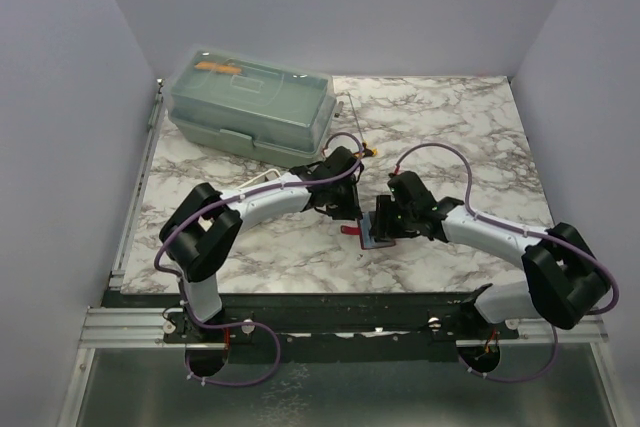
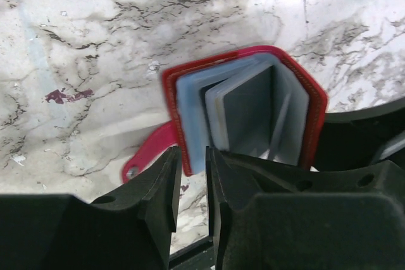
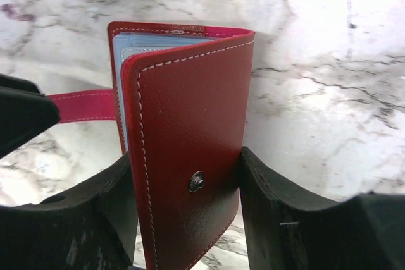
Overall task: Put the credit cards into the card holder
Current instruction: Open the card holder at the center of the board.
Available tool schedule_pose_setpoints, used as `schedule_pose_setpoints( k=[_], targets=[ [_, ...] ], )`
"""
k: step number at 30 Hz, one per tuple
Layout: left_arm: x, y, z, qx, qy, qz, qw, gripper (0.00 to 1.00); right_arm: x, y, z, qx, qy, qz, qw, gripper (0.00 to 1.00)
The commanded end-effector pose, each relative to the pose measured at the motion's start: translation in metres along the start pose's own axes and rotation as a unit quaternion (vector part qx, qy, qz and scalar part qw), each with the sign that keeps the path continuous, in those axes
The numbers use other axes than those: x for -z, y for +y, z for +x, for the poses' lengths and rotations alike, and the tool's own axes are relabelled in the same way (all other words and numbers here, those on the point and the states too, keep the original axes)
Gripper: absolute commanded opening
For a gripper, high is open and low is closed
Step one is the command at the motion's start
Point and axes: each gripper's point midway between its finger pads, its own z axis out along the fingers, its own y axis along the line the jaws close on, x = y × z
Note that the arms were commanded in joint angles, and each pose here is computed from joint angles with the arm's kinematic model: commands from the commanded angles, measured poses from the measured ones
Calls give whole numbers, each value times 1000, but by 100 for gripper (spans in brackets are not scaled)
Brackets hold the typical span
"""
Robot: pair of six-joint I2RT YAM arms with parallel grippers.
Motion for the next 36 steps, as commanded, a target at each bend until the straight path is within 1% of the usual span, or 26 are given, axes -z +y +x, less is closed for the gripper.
schedule_pose_setpoints(
  k=[1, 3, 5, 8, 13, 16, 20, 22, 24, 26, 27, 29, 32, 34, 36],
  targets=[
    [19, -10, -3, -3, 2, 32, 999, 28, 7, 33, -14, -22, -24, -118, 993, 29],
    [21, -8, -3, -2, 0, 33, 999, 29, 10, 35, -16, -34, -23, -148, 988, 26],
    [25, -6, -3, 3, 2, 36, 999, 29, 13, 37, -15, -46, -22, -179, 983, 26],
    [28, -7, 0, -2, 6, 42, 999, 29, 21, 38, -19, -68, -29, -239, 968, 26],
    [23, -12, 10, -10, 36, 62, 997, 28, 33, 43, -21, -80, -29, -313, 946, 26],
    [10, -12, 15, -8, 58, 62, 996, 23, 35, 41, -22, -93, -24, -329, 939, 26],
    [-8, -18, 15, -13, 67, 59, 996, 21, 38, 40, -22, -93, -32, -339, 935, 26],
    [-15, -25, 14, -17, 72, 64, 995, 19, 37, 40, -19, -95, -22, -340, 935, 26],
    [-18, -33, 12, -18, 71, 68, 995, 18, 36, 41, -17, -95, -17, -344, 934, 28],
    [-17, -43, 9, -26, 61, 74, 995, 17, 30, 35, -16, -97, -11, -322, 942, 36],
    [-16, -48, 7, -31, 55, 75, 995, 17, 26, 30, -16, -100, -2, -301, 948, 42],
    [-15, -55, 5, -35, 47, 80, 995, 17, 24, 21, -14, -108, 9, -267, 958, 56],
    [-17, -66, 3, -39, 54, 94, 993, 17, 26, 8, -15, -123, 13, -215, 969, 79],
    [-21, -75, 4, -40, 64, 105, 992, 17, 29, -1, -13, -136, 29, -175, 975, 98],
    [-24, -86, 6, -44, 72, 116, 990, 17, 33, -10, -15, -148, 26, -140, 979, 100]
  ],
)
